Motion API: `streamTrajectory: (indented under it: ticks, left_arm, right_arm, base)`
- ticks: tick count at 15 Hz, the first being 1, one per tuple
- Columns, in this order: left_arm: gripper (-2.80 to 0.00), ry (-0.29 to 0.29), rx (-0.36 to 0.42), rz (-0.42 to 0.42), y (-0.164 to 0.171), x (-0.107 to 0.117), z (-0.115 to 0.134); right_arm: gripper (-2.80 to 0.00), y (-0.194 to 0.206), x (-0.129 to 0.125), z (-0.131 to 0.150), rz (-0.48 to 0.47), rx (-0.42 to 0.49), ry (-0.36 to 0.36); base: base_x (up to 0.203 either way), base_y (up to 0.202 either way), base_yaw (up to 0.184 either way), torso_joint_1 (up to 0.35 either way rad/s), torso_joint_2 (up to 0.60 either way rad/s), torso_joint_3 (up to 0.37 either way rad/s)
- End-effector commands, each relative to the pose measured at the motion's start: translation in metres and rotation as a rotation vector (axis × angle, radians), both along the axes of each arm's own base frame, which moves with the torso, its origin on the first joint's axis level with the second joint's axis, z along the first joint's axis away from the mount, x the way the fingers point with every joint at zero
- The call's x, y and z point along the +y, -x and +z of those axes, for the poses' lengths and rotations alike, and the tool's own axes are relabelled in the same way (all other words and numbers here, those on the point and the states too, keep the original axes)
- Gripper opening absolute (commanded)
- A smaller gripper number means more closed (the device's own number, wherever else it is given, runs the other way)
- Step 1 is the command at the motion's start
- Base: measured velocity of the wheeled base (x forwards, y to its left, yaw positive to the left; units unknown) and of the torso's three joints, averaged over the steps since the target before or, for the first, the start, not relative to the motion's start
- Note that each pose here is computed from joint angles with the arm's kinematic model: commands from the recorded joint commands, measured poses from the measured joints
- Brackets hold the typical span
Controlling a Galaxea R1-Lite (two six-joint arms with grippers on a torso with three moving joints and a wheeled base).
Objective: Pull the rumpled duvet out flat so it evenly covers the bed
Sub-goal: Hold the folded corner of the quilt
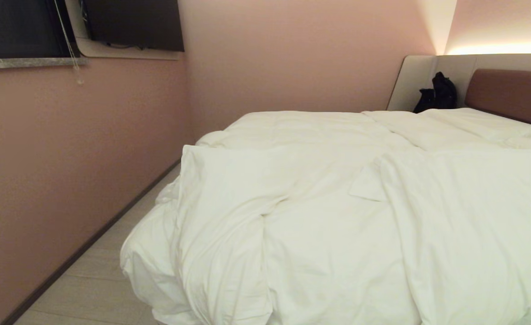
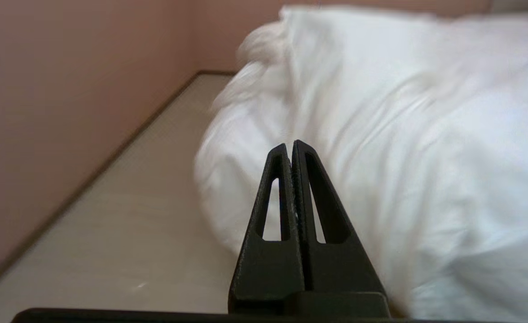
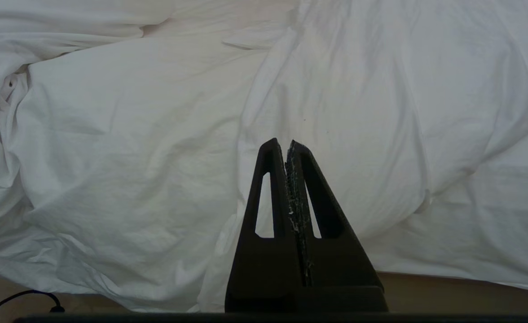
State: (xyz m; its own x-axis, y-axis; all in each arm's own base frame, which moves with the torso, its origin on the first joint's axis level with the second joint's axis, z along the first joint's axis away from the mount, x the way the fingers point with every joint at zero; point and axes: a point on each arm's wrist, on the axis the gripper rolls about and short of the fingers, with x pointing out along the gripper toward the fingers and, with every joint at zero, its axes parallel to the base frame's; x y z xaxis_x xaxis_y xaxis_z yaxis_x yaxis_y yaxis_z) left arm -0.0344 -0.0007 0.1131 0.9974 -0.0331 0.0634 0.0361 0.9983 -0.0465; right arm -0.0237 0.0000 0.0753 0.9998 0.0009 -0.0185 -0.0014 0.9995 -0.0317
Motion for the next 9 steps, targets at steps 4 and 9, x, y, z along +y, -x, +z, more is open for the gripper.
streamTrajectory:
  ticks: [4,9]
  left_arm:
    - [-2.80,0.213,0.210,-0.136,-0.045,-0.003,0.082]
    - [-2.80,0.345,0.415,-0.229,-0.160,-0.010,0.128]
  right_arm:
    - [-2.80,0.000,0.000,0.000,0.002,0.000,0.000]
    - [-2.80,0.000,0.000,0.000,0.001,0.000,-0.004]
  base:
    - [0.000,0.000,0.000,0.000,0.00,0.000]
    - [0.000,0.000,0.000,0.000,0.00,0.000]
